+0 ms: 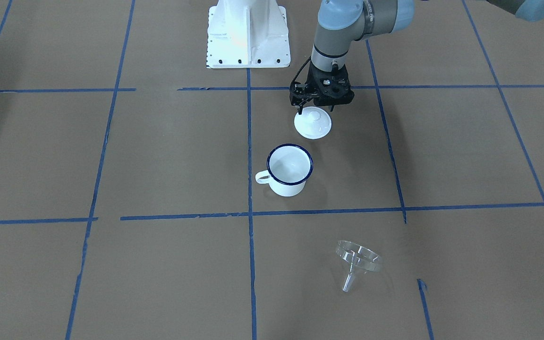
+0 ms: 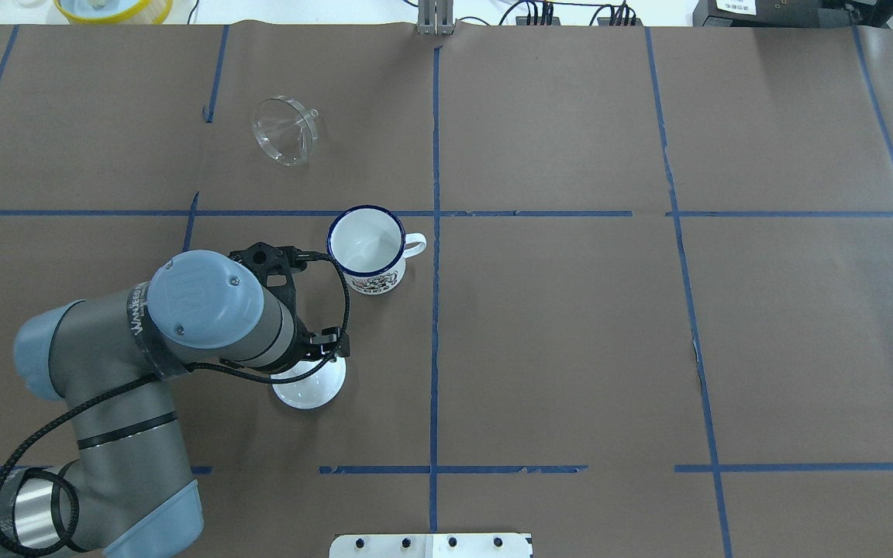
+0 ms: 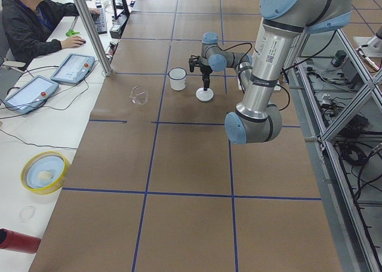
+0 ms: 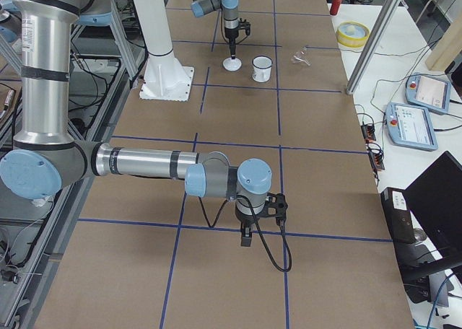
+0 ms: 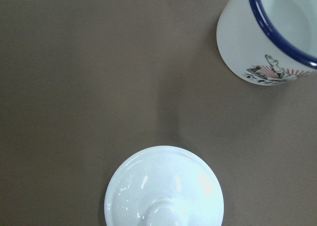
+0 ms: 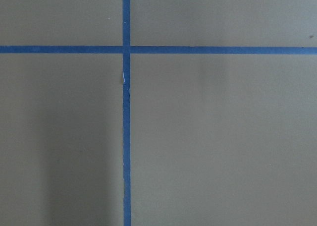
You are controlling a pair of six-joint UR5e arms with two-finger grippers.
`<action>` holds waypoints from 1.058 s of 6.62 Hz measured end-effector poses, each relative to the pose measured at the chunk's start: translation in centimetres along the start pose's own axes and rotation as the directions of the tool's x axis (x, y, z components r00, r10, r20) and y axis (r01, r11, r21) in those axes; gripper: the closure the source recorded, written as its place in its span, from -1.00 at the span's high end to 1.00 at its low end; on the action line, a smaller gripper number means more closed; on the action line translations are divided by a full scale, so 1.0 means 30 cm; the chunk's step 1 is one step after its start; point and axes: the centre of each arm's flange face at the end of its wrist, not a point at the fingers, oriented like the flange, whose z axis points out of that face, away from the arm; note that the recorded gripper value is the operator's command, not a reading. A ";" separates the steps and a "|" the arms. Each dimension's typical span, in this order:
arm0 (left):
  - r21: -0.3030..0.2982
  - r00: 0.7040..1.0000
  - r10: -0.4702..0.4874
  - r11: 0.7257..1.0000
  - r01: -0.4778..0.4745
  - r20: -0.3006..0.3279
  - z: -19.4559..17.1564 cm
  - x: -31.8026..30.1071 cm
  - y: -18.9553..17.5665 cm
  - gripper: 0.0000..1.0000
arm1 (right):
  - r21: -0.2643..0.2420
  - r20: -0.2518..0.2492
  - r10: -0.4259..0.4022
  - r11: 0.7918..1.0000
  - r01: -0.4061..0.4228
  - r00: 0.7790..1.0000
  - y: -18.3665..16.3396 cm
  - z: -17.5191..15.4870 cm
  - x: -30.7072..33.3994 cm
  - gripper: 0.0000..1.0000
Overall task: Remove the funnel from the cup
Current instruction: 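Move the left gripper down over the white lid beside the mug, then close the left gripper on the lid's knob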
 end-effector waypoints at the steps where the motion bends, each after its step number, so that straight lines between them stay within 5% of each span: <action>1: 0.000 1.000 0.000 1.000 0.000 0.000 0.023 -0.003 -0.004 0.56 | 0.000 0.000 0.000 1.000 0.000 1.000 0.000 0.000 0.000 1.00; 5: -0.004 1.000 0.001 1.000 -0.001 0.012 0.055 -0.012 -0.008 0.50 | 0.000 0.000 0.000 1.000 0.000 1.000 0.000 0.000 0.000 1.00; 6: -0.006 1.000 0.000 1.000 0.000 0.015 0.060 -0.013 -0.009 0.15 | 0.000 0.000 0.000 1.000 0.000 1.000 0.000 0.000 0.000 1.00; 7: -0.007 1.000 -0.001 1.000 0.001 0.015 0.061 -0.012 -0.009 -0.92 | 0.000 0.000 0.000 1.000 0.000 1.000 0.000 0.000 0.000 1.00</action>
